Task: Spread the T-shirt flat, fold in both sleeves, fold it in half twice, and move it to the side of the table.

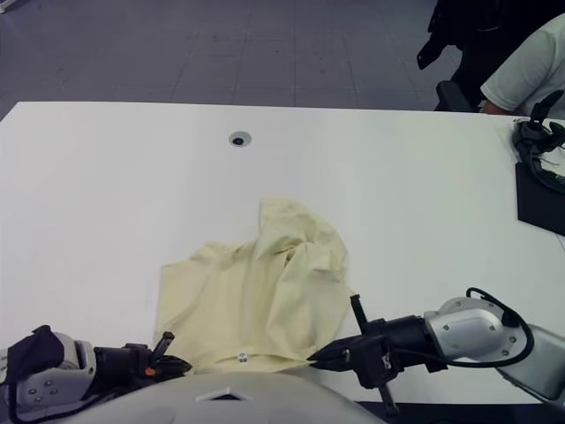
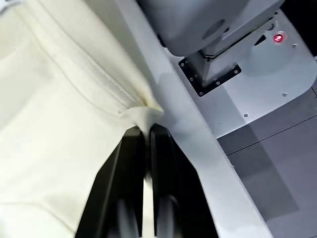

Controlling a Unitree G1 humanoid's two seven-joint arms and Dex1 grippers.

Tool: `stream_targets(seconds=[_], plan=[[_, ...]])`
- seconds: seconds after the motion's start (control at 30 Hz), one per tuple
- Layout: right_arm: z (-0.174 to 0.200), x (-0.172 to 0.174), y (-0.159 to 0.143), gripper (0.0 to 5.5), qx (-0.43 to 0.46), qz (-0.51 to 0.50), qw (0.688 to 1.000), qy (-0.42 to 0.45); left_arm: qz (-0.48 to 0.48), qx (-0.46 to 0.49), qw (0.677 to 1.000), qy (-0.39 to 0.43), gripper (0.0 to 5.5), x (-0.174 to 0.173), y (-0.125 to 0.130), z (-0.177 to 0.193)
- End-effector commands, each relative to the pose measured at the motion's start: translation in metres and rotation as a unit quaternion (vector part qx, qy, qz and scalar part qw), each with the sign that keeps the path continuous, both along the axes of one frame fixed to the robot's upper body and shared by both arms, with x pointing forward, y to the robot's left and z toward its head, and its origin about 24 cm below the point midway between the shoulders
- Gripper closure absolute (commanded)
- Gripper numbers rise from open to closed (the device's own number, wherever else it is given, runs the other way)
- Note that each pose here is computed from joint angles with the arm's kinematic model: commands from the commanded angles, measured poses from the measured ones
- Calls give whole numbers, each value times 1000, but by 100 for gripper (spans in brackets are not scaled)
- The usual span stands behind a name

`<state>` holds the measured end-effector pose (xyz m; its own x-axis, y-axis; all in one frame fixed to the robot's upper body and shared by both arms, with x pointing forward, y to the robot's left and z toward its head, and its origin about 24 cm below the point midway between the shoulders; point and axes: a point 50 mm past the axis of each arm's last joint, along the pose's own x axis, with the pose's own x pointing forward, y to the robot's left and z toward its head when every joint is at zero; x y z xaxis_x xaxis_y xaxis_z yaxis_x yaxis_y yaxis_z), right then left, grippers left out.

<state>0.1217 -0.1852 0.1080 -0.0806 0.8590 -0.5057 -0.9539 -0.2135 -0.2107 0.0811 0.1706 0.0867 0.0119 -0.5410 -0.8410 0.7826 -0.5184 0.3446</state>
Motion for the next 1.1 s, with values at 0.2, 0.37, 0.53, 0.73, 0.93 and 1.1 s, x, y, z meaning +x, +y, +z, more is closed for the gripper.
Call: stream_targets(seconds=[0.2,0.37,0.53,0.73,0.93,1.1], plan=[[14,18,-8,416,80,-62,994,46,55,-79,995,17,417,17,-12,20],[18,42,-36,348,80,-127,988,40,103,-152,980,83,346,35,-9,51],[-1,65,-46,269,5,-175,984,-45,190,-236,951,53,265,87,9,69],[-25,72,-39,163,-73,-159,978,-116,191,-223,955,42,153,109,-3,40],[-36,57,-45,63,-126,-125,980,-89,187,-166,968,1,49,116,-9,-2],[-42,61,-64,12,-190,-137,967,-102,209,-124,969,-42,10,123,5,-27]])
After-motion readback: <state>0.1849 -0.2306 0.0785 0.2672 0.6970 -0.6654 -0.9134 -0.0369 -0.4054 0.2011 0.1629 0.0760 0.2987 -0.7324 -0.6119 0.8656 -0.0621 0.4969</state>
